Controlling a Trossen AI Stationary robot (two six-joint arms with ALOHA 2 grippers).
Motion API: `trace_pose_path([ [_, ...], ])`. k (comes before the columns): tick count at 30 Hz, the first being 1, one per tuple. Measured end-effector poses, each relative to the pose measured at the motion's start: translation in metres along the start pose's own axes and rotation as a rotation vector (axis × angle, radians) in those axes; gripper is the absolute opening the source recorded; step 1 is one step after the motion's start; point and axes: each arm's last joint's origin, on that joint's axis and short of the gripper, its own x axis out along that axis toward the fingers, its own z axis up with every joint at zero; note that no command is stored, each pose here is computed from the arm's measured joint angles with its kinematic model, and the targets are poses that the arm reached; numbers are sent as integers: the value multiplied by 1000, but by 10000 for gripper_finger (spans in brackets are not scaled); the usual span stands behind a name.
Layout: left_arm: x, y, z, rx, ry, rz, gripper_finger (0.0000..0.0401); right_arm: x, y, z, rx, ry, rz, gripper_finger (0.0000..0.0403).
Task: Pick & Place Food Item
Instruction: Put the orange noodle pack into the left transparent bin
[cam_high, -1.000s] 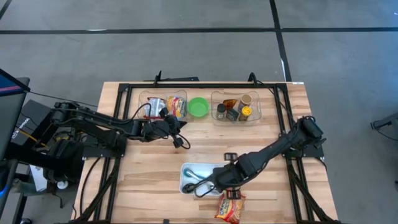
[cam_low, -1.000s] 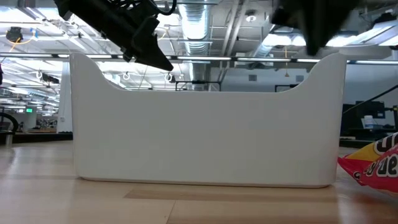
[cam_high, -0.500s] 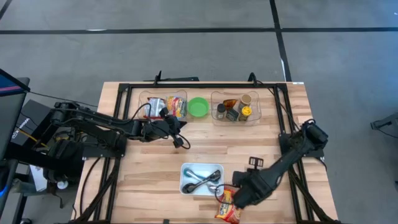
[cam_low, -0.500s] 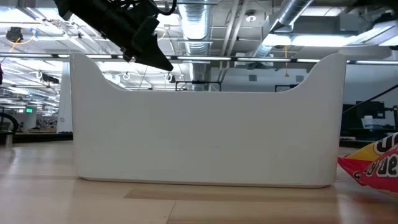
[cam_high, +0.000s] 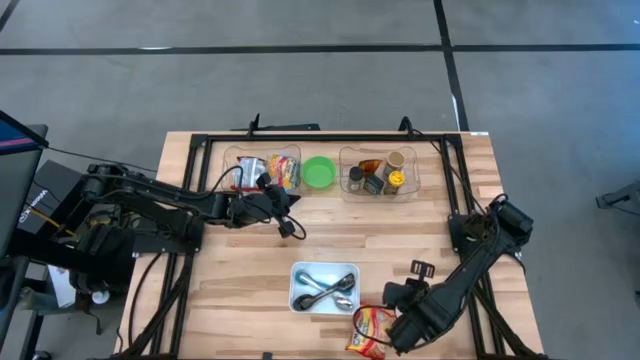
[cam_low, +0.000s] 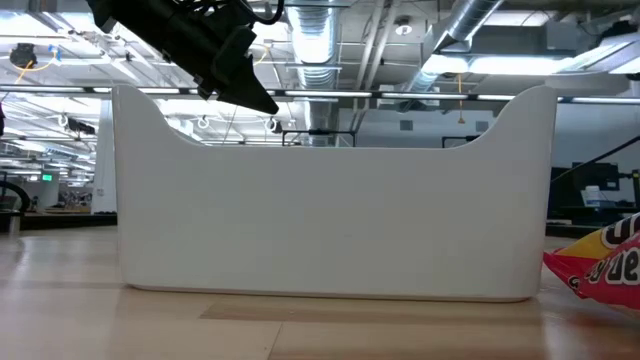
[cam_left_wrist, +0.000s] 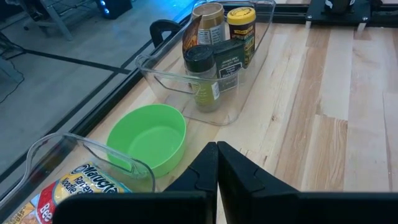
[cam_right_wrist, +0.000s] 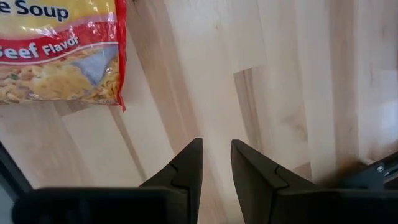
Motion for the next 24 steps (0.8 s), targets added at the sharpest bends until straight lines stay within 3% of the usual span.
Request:
trace_pose_path([
  [6, 0, 0, 0, 0, 0, 0, 3, 0, 1, -1, -81, 26, 23, 77],
  [12, 0, 0, 0, 0, 0, 0, 3, -1, 12, 2, -151, -76, 93, 77],
  [21, 0, 0, 0, 21, 0, 0, 3, -11, 40, -8, -635, -336, 162, 77],
  [24, 0, 0, 0, 20, 0, 0, 3, -13, 43, -11, -668, -359, 168, 77],
])
